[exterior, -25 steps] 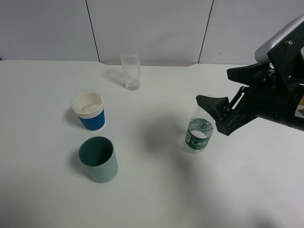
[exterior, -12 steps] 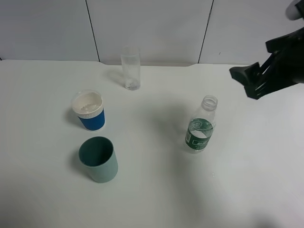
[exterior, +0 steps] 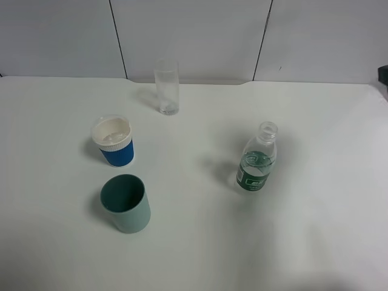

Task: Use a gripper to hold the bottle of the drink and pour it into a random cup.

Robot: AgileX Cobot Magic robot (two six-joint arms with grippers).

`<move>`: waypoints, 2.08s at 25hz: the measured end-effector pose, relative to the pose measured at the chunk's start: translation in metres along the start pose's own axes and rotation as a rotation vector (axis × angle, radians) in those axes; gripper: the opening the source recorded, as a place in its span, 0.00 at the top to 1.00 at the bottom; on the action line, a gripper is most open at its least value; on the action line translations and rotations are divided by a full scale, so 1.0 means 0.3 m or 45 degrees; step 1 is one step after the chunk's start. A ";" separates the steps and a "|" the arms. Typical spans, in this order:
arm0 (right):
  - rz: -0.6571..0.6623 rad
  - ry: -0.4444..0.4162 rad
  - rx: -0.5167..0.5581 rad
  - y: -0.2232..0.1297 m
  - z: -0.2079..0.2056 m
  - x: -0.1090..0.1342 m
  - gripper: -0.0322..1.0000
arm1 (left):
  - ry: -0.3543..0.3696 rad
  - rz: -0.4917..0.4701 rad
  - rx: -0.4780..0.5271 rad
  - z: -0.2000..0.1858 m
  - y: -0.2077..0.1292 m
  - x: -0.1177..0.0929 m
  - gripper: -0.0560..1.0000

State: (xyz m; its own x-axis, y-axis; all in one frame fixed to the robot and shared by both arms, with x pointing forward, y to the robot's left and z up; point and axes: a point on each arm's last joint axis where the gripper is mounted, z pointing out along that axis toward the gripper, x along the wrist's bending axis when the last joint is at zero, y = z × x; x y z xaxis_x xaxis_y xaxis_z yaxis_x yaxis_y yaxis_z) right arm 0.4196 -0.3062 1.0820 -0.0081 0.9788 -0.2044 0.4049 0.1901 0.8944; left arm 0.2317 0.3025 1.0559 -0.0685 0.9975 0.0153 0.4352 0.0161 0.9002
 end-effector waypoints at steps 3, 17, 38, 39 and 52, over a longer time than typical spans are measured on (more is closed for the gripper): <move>0.016 -0.023 -0.071 0.012 -0.078 -0.013 0.19 | 0.000 0.000 0.000 0.000 0.000 0.000 0.02; 0.160 -0.005 -0.097 -0.112 -0.451 -0.006 0.19 | 0.000 0.000 0.000 0.000 0.000 0.000 0.02; 0.244 0.123 0.118 -0.307 -0.621 0.047 0.17 | 0.000 0.000 0.000 0.000 0.000 0.000 0.02; 0.244 0.123 0.118 -0.307 -0.621 0.047 0.17 | 0.000 0.000 0.000 0.000 0.000 0.000 0.02; 0.245 0.122 0.129 -0.342 -0.545 0.058 0.17 | 0.000 0.000 0.000 0.000 0.000 0.000 0.02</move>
State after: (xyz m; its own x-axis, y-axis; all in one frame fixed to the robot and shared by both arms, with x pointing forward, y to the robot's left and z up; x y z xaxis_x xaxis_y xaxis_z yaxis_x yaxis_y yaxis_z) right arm 0.2285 -0.2962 1.0518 -0.0065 0.9999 0.0087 0.4972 -0.0043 0.8676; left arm 0.2317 0.3025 1.0559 -0.0685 0.9975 0.0153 0.4352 0.0161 0.9002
